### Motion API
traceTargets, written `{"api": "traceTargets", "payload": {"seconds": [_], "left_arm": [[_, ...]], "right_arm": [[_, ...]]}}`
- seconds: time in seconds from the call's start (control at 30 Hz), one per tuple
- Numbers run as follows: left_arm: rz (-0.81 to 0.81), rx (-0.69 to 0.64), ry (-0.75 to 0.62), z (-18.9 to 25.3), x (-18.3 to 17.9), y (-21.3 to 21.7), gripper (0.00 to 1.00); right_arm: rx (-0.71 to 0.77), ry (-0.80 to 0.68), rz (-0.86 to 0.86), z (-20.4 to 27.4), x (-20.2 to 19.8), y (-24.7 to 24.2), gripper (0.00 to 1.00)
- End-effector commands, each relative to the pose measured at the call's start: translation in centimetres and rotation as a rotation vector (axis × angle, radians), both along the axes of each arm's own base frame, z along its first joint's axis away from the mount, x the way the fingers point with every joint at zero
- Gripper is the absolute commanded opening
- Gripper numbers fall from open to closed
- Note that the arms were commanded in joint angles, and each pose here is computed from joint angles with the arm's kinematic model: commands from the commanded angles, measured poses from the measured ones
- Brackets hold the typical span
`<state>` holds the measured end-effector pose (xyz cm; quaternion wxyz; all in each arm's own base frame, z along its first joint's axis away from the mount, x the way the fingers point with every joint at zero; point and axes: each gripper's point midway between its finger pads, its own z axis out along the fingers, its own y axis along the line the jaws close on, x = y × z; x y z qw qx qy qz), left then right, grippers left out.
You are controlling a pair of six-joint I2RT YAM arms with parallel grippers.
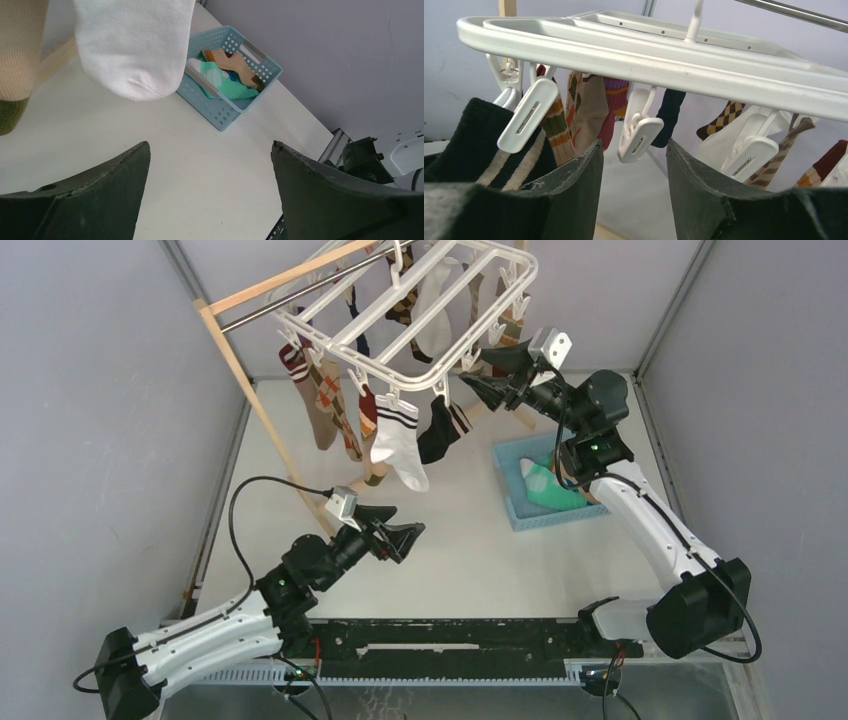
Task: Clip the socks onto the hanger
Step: Rotate the hanger at the clothesline.
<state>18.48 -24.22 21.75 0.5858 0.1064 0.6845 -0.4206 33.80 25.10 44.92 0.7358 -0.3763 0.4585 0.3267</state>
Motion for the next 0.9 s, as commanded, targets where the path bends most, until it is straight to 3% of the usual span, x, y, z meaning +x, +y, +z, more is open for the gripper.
{"api": "traceTargets", "payload": {"seconds": [0.0, 0.27, 0.87], "left_arm": [[0.024, 0.005, -0.032, 0.2, 0.2, 0.5, 0.93], [0.033, 0.006, -0.033, 0.1, 0.2, 0.8, 0.93], [0.047, -0.004, -0.038, 0.2, 0.2, 1.2, 0.93]], "right_arm": [[0.022, -0.087, 0.022, 3.1, -0.5, 0.1, 0.55], [0.025, -0.079, 0.031, 3.3, 0.0, 0.5, 0.48], [-0.005, -0.024, 0.020, 1.2, 1.3, 1.0, 0.46]]}}
